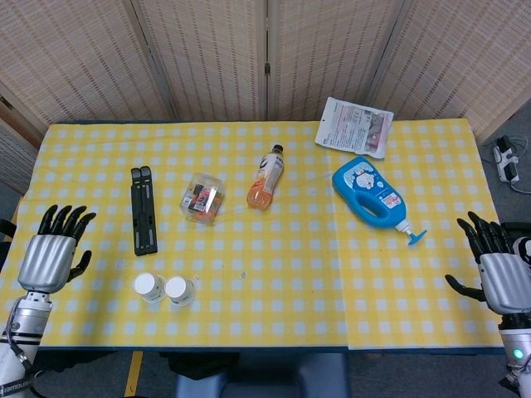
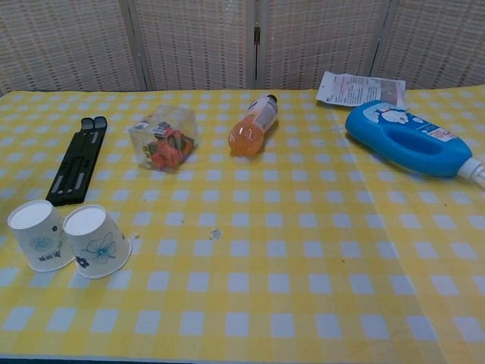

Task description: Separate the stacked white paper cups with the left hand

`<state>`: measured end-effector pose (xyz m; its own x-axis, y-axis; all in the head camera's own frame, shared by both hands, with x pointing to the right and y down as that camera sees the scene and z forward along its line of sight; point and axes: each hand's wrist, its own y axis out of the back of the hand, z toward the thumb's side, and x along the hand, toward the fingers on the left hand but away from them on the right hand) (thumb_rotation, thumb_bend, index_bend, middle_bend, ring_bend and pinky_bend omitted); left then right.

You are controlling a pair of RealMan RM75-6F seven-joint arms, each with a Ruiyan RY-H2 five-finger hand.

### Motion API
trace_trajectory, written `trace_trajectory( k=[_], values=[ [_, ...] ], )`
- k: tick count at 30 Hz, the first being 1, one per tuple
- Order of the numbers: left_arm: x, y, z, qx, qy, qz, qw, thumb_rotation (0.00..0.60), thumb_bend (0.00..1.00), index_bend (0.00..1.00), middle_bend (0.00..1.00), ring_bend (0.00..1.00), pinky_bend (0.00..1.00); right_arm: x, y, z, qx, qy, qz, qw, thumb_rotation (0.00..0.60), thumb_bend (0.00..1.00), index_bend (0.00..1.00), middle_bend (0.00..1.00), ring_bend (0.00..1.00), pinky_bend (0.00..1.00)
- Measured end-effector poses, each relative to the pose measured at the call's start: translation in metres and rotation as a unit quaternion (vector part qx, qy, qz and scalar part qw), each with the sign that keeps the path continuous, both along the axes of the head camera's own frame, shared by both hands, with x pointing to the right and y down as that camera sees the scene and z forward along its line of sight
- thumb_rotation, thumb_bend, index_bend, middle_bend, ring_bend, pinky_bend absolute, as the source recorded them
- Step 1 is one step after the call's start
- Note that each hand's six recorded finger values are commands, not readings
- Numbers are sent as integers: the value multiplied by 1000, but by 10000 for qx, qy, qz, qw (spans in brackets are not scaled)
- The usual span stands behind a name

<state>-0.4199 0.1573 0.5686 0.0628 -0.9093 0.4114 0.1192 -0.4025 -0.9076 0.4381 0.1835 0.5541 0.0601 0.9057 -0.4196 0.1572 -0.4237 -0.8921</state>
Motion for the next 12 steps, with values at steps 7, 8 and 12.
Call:
trace_trajectory(
  k=[7,8,12],
  values=[
    [-47,31,-12,198,-218,-629,9976,600,464,192,154,99,0,-3,2,5,-145,-294,-78,9994,600,228,0,6,57,0],
    [-50,35,-14,199,-208,-670,9973,600,464,193,155,99,0,-4,3,6,-154,-330,-87,9993,600,228,0,7,57,0],
    [-56,57,-17,163,-185,-718,9971,600,464,196,155,99,0,-7,6,7,-178,-451,-104,9988,600,229,4,14,59,0]
  ],
)
